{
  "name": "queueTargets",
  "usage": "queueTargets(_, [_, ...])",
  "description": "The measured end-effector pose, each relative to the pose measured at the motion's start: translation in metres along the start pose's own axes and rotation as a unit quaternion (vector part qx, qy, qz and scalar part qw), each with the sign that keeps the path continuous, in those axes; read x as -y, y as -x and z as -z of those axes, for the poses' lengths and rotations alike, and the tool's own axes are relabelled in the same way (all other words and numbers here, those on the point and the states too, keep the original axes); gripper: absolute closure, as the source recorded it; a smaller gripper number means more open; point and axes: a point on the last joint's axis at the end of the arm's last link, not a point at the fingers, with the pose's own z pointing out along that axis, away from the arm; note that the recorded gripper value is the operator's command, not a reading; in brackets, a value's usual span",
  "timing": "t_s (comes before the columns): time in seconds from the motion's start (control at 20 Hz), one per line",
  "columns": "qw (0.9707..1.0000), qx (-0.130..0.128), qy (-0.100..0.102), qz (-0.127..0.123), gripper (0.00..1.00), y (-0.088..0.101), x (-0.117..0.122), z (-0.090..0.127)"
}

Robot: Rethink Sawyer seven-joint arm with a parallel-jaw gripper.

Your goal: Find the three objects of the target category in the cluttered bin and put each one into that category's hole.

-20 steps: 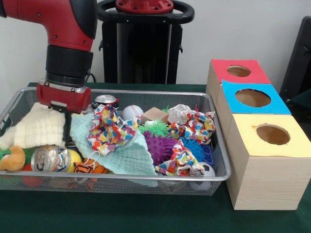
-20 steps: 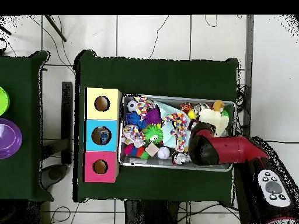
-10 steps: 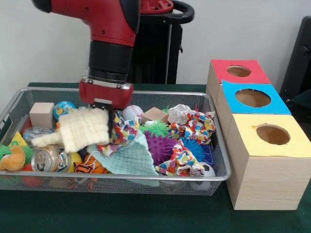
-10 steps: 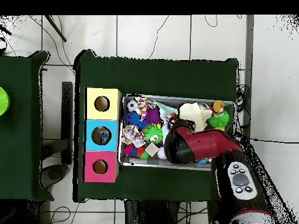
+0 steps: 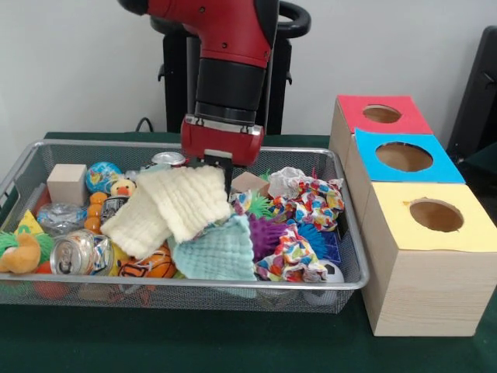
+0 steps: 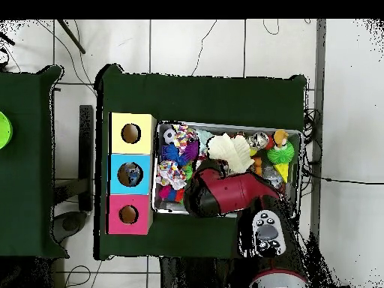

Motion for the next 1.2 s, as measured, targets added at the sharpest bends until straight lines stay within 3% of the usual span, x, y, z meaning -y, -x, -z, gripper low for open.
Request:
queueTargets(0.35, [0.9996, 0.006, -0.009, -0.025, 1.00, -0.006, 0.006, 0.003])
queueTargets(0.4, [0.9994, 0.007, -0.014, -0.031, 0.00, -0.008, 0.011, 0.002])
queueTargets(0.7, [0.9990, 0.008, -0.016, -0.040, 0.00, -0.010, 0.019, -0.002])
queueTargets(0.9, [0.9980, 0.008, -0.012, -0.062, 0.00, -0.008, 0.035, -0.008])
queueTargets(1.1, [0.9926, 0.005, 0.012, -0.121, 0.00, -0.001, 0.069, -0.025])
queueTargets(1.2, [0.9872, -0.007, 0.026, -0.158, 0.00, -0.001, 0.088, -0.036])
